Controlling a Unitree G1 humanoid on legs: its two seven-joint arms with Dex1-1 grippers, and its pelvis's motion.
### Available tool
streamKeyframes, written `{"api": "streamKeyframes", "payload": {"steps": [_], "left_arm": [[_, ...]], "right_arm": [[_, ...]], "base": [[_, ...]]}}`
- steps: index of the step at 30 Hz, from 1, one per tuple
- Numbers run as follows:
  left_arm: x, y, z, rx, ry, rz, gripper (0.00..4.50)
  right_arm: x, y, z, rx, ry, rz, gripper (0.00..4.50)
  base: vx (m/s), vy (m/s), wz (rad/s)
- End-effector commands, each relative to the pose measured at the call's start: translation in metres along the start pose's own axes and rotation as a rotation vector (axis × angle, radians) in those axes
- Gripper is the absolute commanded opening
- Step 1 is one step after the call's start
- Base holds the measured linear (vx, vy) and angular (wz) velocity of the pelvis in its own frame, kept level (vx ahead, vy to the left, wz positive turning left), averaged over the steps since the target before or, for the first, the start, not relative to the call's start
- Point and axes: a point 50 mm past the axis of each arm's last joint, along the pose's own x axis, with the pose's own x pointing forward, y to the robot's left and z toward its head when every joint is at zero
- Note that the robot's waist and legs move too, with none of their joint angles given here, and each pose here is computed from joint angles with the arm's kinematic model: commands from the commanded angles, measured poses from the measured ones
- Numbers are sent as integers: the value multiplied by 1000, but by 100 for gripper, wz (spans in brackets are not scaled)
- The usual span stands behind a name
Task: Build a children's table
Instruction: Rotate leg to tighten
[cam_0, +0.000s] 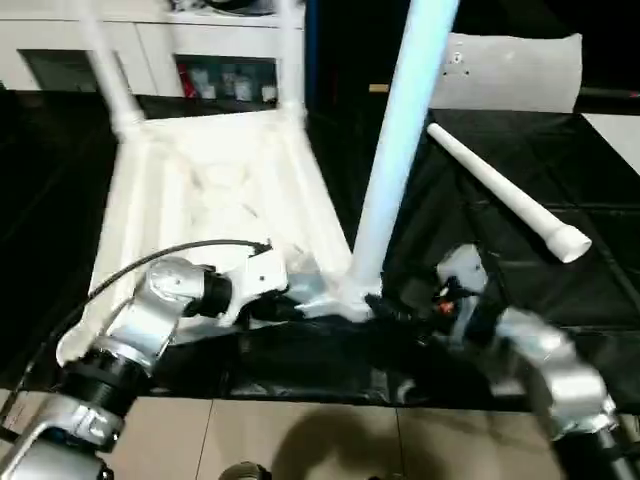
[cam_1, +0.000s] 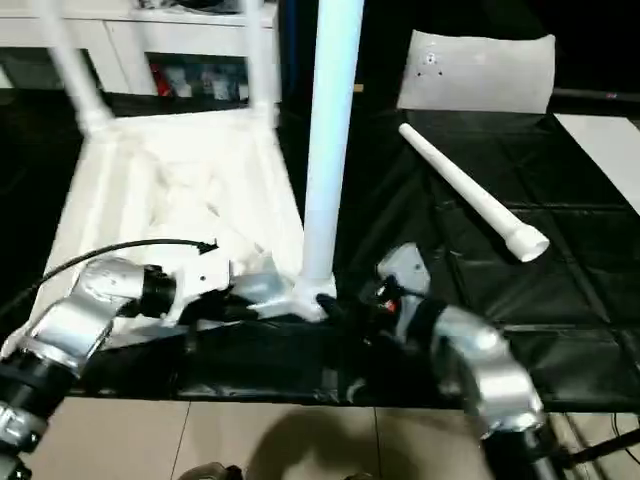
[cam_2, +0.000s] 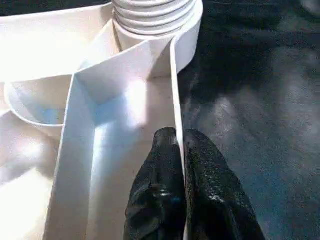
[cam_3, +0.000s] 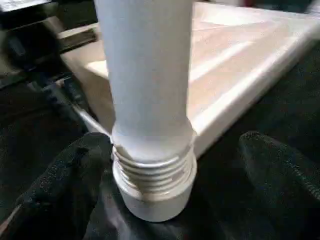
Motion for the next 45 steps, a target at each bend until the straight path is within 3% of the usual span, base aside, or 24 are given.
{"api": "streamKeyframes", "payload": {"steps": [1,13,24,32,37,40,45], "left_arm": [[8,-6,6,79,21,-145,0],[12,-9,8,181,55,-308,0],[13,-9,8,207,66,-336,0],[12,-7,5,205,73,-331,0],[12,-5,6,160,35,-278,0],[15,-3,9,99,-18,-188,0],[31,-1,22,-50,-133,42,0]], "right_arm": [[1,2,7,-42,25,95,450],[14,2,5,-61,138,339,450],[19,2,3,-57,168,419,338],[19,3,2,-47,181,445,284],[19,8,-1,-9,160,448,279],[22,16,-5,58,107,400,278],[46,33,-17,190,-3,81,278]], "base": [[0,0,0],[0,0,0],[0,0,0],[0,0,0],[0,0,0],[0,0,0],[0,0,0]]}}
